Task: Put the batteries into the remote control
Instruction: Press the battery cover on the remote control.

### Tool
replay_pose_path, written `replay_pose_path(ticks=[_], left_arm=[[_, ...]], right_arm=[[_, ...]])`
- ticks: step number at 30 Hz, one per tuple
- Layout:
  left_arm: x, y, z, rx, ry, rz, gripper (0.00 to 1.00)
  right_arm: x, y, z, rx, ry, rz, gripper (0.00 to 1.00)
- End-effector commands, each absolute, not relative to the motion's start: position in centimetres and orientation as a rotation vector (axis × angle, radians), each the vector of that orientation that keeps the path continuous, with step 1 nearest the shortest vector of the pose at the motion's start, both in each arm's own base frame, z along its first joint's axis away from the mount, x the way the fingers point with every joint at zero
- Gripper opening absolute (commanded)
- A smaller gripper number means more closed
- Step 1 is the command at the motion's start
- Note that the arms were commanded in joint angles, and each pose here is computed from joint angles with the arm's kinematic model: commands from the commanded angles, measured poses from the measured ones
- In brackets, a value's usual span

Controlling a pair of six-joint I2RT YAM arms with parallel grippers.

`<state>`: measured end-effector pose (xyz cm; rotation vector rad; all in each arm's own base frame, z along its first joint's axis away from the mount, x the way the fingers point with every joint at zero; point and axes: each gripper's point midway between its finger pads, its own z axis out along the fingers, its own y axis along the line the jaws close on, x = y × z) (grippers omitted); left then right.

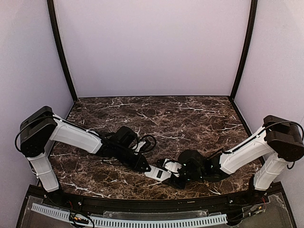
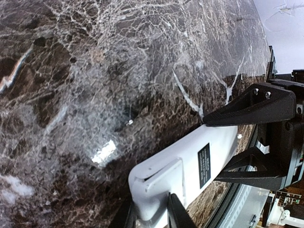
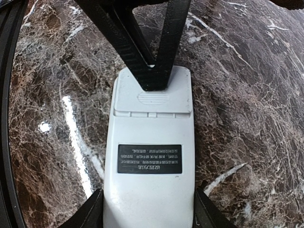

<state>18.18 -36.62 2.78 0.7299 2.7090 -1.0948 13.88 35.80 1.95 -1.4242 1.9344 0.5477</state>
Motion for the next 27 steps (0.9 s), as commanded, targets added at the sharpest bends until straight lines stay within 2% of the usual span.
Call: replay_pose_path(ticks=[1,27], left_arm=[[15.1,-35.3,-0.5,0.735,2.849,-1.064,0.23],[12.4,-35.7,-2.8,0.742,2.934,-1.127,0.22]], right_arm=[[14.5,37.1,3.4,-1.369,1.897,0.574,0.00],[14.8,38.0,3.8,-1.338,1.885,0.604,0.00]])
